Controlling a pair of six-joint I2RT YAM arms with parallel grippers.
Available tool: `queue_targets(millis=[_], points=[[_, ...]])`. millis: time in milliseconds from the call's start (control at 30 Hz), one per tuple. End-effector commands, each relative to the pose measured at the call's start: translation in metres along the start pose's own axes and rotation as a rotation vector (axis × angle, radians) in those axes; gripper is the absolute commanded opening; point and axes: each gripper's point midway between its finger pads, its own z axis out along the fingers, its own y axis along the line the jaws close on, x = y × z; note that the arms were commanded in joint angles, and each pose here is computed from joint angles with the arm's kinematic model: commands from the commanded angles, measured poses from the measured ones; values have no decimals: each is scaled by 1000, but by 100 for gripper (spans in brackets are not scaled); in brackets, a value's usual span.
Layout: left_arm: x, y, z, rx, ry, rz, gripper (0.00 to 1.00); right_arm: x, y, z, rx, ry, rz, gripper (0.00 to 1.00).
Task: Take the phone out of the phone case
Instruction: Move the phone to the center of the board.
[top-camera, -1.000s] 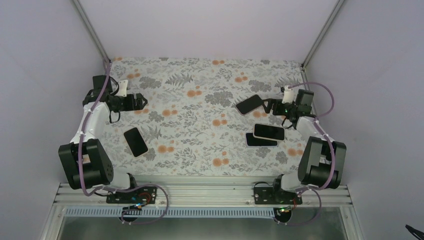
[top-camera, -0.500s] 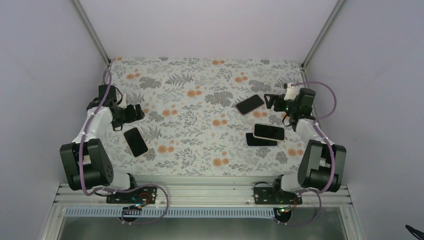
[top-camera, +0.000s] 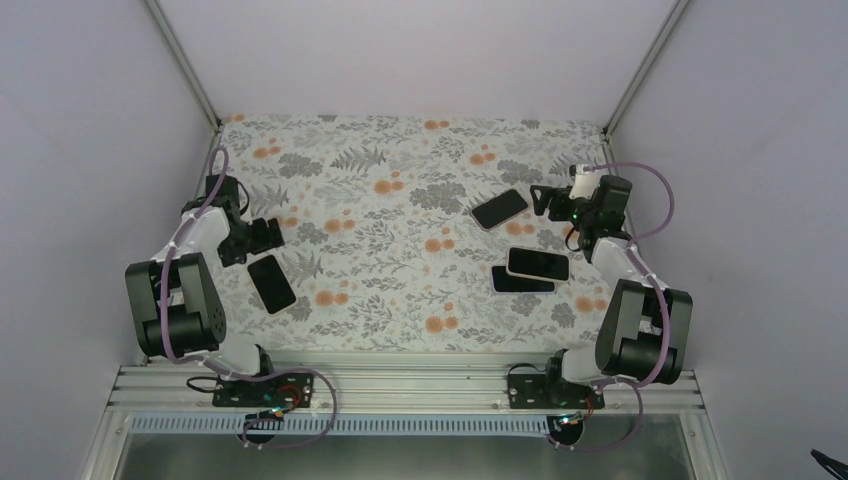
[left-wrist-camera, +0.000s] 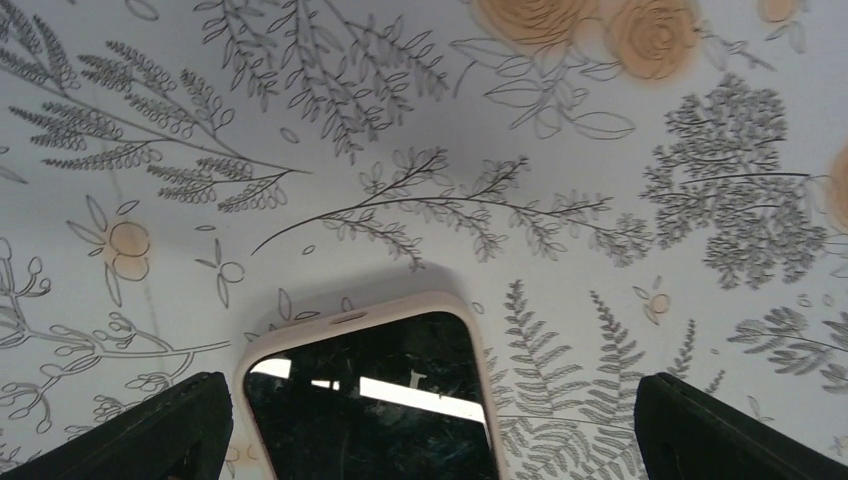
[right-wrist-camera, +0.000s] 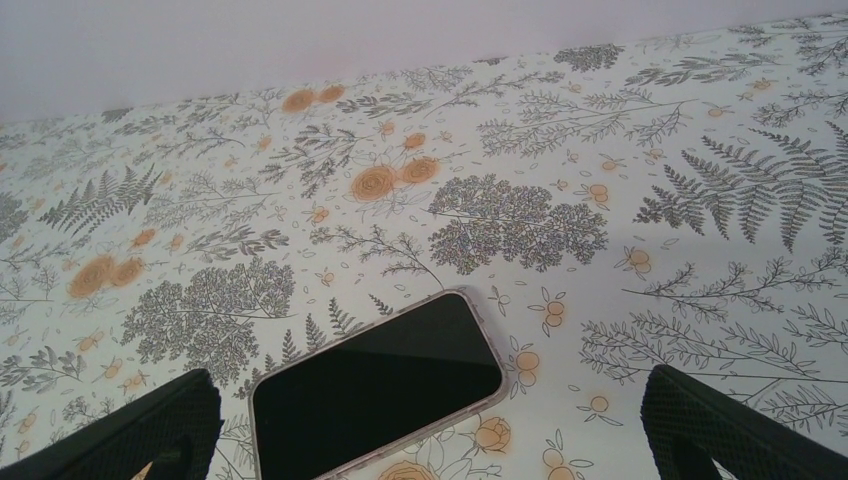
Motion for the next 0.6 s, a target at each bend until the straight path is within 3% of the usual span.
queue_targets(millis=[0, 333, 567], points=[[12, 17, 8, -76, 53, -61, 100, 0, -2, 1, 16, -15, -11, 99], [25, 35, 21, -113, 119, -127, 100, 3, -7, 3, 28, -3, -3, 99], [31, 27, 30, -55, 145, -130, 100, 6, -9, 6, 29, 10, 7, 99]])
